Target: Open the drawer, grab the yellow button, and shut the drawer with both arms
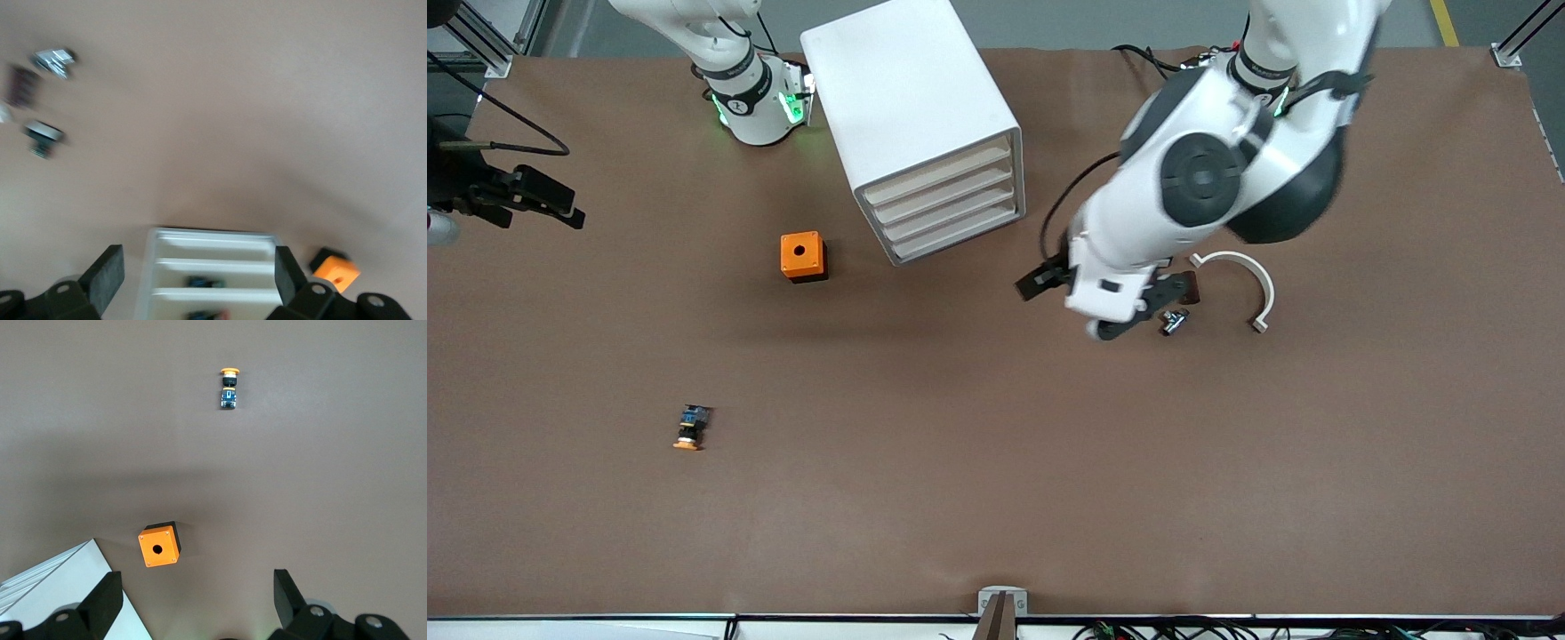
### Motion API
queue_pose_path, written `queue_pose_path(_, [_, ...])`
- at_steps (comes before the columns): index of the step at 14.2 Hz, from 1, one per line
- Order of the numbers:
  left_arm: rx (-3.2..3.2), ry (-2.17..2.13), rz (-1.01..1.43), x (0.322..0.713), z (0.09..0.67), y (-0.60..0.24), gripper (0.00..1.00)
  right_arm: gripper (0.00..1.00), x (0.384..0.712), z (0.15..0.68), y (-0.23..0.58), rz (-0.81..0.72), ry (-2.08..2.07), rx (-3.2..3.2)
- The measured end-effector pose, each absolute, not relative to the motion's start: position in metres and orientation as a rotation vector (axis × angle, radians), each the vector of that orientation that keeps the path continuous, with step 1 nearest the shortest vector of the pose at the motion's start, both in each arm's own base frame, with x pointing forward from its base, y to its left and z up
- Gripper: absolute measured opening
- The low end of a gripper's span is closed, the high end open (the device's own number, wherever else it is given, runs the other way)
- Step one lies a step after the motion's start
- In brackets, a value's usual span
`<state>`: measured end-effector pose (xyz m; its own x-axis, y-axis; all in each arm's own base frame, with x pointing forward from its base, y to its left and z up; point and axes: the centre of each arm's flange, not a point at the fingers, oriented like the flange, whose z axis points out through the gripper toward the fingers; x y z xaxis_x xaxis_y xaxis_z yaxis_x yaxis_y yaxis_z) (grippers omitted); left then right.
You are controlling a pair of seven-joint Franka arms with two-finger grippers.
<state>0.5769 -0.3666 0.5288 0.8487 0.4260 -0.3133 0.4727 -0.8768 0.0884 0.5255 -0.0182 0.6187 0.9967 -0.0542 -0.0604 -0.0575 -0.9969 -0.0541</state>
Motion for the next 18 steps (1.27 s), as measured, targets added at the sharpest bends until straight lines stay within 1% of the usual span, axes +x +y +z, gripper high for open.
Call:
queue_pose_path(4, [2.898, 0.450, -0.501, 0.601, 0.569, -0.222, 1.00, 1.00, 0.526, 0.622, -0.018, 0.066, 0.087, -3.082])
queue_pose_path(6, [2.940, 0.332, -0.505, 0.604, 0.577, -0.163, 1.00, 1.00, 0.526, 0.625, -0.018, 0.038, 0.086, -3.083])
queue_pose_path(8, [2.973, 0.239, -0.508, 0.600, 0.581, -0.116, 1.00, 1.00, 0.527, 0.628, -0.017, 0.015, 0.084, -3.084])
queue_pose_path(11, [3.020, 0.162, -0.475, 0.578, 0.578, -0.054, 1.00, 1.00, 0.527, 0.629, -0.018, 0.001, 0.082, -3.096])
queue_pose_path(13, [3.042, 0.132, -0.346, 0.556, 0.570, -0.029, 1.00, 1.00, 0.527, 0.629, -0.020, -0.002, 0.081, -3.118])
queue_pose_path(16, [3.050, 0.094, -0.206, 0.520, 0.559, -0.012, 1.00, 1.00, 0.527, 0.629, -0.021, -0.007, 0.081, -3.128])
queue_pose_path(18, [3.055, 0.092, -0.108, 0.514, 0.576, -0.012, 1.00, 1.00, 0.527, 0.629, -0.021, -0.008, 0.081, -3.128])
